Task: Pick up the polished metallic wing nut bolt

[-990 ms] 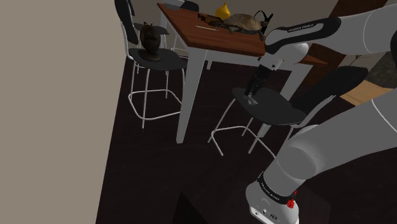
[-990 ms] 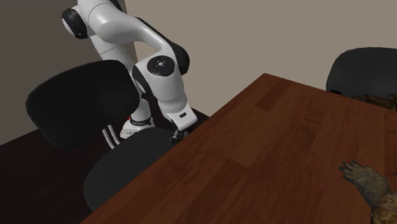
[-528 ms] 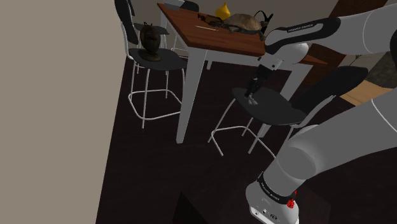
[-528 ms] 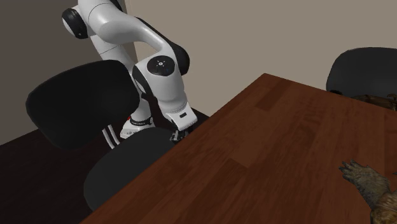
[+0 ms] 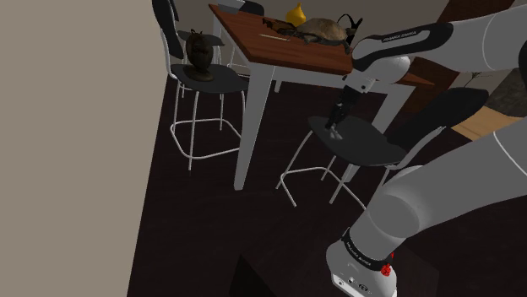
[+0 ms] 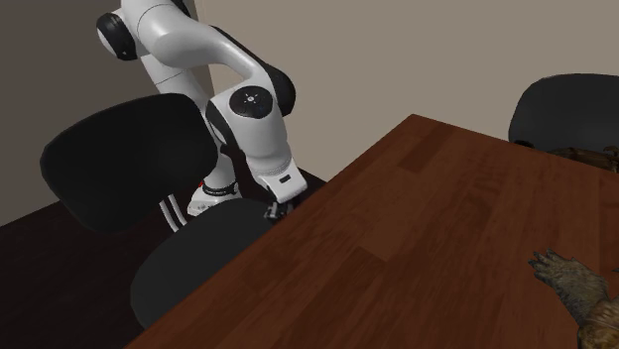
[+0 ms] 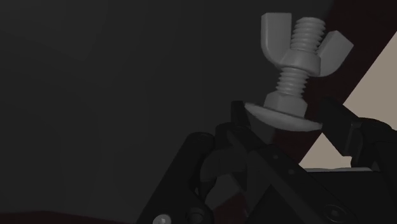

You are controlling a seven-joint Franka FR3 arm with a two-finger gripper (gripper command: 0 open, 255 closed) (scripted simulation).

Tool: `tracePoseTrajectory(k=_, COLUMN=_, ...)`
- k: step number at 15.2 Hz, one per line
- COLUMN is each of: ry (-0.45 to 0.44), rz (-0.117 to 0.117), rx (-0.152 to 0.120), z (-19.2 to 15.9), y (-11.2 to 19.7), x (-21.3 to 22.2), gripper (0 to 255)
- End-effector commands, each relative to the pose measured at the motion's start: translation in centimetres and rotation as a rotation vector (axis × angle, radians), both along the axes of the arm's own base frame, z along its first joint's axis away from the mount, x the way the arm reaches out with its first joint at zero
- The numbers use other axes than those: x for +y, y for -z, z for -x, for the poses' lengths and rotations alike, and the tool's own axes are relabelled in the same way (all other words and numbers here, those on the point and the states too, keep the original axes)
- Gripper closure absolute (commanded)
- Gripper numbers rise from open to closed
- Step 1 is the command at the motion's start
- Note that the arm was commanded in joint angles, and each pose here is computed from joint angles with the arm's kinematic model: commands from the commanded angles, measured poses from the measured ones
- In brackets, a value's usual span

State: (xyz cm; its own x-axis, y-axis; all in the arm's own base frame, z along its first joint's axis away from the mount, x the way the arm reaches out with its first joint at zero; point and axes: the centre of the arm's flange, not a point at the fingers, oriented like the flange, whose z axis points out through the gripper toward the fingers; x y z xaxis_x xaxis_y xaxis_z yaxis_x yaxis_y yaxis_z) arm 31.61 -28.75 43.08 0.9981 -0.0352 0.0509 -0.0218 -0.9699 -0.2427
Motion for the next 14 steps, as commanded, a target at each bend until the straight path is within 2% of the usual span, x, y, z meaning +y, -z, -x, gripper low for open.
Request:
tracePoseTrajectory(k=1, ry=-0.001, rz=-0.005, rx=0.007, z=0.0, y=-0.6, x=0.2, gripper=255)
tracePoseTrajectory(k=12, ry=-0.001, rz=-0.005, rx=0.007, z=0.0, y=-6.4, x=0.2, gripper=255)
tracePoseTrajectory(k=14, ry=-0.001, rz=-0.005, rx=0.007, z=0.0, y=-6.5, x=0.2, gripper=255)
